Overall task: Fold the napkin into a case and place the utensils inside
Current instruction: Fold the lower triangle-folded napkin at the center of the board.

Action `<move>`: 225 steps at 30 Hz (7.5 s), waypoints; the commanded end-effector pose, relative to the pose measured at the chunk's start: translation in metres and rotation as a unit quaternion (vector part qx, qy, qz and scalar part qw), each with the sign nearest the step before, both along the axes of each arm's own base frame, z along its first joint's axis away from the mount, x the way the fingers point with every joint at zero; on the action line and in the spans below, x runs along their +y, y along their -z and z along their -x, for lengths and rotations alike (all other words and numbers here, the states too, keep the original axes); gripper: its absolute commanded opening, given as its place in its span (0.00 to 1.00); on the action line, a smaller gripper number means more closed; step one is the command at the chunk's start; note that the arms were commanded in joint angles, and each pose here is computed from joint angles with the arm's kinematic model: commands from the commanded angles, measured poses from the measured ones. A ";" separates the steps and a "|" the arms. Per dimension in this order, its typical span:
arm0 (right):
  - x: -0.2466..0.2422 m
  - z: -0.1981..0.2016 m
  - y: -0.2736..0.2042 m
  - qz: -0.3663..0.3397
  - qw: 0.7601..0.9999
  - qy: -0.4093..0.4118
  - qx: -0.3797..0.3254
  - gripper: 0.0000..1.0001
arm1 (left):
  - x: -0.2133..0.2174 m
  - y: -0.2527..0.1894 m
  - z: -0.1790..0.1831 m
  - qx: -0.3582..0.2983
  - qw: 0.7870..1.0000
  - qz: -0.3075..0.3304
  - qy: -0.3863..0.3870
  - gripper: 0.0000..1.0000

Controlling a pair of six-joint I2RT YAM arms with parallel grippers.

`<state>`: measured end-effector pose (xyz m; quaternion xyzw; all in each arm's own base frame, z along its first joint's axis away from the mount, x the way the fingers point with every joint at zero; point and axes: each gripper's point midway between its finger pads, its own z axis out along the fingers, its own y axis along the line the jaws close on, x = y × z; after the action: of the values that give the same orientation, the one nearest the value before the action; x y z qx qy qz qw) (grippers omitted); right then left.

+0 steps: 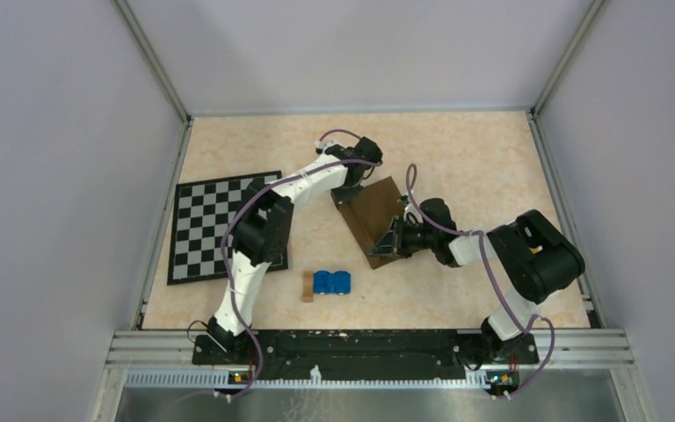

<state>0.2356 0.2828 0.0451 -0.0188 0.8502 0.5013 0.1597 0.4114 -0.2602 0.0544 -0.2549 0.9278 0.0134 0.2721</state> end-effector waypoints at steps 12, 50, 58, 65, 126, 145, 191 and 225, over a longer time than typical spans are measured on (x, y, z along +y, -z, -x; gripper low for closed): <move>-0.029 0.000 0.001 0.071 0.994 -0.007 -0.079 0.25 | -0.013 -0.009 -0.020 -0.038 0.996 -0.076 -0.010 0.00; 0.036 -0.083 -0.018 0.235 0.910 0.056 -0.338 0.68 | -0.009 -0.005 -0.011 -0.023 0.998 -0.060 0.015 0.00; 0.027 -0.082 -0.021 0.236 0.912 0.084 -0.326 0.34 | -0.009 -0.010 -0.010 -0.026 0.998 -0.054 0.011 0.00; 0.026 -0.077 -0.026 0.209 0.920 0.085 -0.321 0.10 | -0.014 -0.013 -0.011 -0.028 0.998 -0.044 0.019 0.00; 0.030 -0.056 -0.043 0.464 0.789 0.101 -0.390 0.34 | -0.026 -0.003 0.017 0.073 0.961 0.253 0.081 0.00; 0.035 -0.044 -0.053 0.205 0.923 0.108 -0.308 0.00 | -0.046 -0.022 0.008 0.021 0.949 0.259 0.179 0.19; -0.060 -0.063 -0.015 0.064 0.966 0.198 -0.151 0.00 | -0.053 -0.019 0.014 -0.010 0.929 0.150 0.338 0.67; -0.056 -0.063 -0.013 0.086 0.964 0.180 -0.176 0.00 | -0.056 -0.005 0.010 0.108 0.983 0.145 0.013 0.48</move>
<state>0.2902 0.2214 0.0452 0.0492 0.8507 0.3751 0.3649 0.4042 -0.3180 0.0533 -0.2644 0.9488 -0.1095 0.1338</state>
